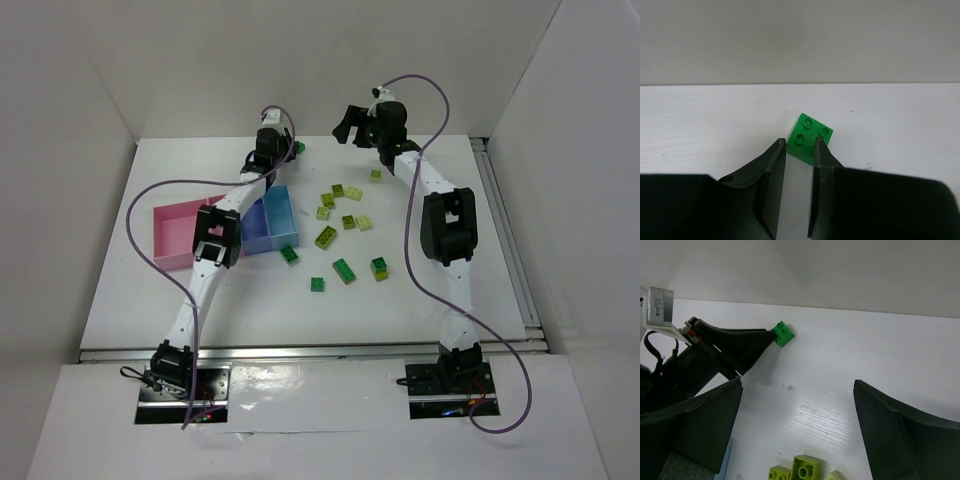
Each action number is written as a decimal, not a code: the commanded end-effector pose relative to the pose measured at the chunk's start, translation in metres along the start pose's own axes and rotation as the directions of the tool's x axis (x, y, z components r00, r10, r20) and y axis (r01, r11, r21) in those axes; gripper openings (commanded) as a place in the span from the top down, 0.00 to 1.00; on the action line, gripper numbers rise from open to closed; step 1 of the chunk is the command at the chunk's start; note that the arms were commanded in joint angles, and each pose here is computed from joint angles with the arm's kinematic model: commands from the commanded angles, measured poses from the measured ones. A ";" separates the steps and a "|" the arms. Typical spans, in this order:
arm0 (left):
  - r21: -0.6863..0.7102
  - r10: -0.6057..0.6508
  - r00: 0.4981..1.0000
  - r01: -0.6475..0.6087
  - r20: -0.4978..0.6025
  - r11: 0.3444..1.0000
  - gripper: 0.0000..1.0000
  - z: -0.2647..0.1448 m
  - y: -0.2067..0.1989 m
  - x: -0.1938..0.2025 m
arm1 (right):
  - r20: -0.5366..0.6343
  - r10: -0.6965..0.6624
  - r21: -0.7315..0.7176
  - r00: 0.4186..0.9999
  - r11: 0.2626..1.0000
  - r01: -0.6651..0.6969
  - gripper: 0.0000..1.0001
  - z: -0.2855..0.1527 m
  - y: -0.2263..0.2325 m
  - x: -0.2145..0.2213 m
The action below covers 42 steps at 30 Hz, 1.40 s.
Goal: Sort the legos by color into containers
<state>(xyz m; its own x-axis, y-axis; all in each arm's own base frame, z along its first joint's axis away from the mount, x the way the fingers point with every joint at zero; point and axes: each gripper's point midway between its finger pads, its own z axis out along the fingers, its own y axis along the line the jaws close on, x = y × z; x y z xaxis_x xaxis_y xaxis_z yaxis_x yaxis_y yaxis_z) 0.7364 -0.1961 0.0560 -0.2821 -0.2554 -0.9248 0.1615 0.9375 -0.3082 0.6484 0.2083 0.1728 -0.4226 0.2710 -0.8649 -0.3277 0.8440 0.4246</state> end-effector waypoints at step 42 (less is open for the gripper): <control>0.122 -0.126 0.985 0.140 -0.119 0.983 0.00 -0.125 -0.051 -0.137 | -0.152 -0.053 -0.089 0.987 0.995 0.040 0.01 0.026 0.053 0.025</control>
<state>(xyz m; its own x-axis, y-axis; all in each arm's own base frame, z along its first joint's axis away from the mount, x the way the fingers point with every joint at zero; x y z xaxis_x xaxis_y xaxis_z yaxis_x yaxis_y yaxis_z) 0.6442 -0.1940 0.1868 -0.4707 -0.2847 -0.8351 0.2040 0.8858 -0.4169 0.6603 0.2484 0.2132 -0.4253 0.2158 -0.8789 -0.4097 0.8201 0.3996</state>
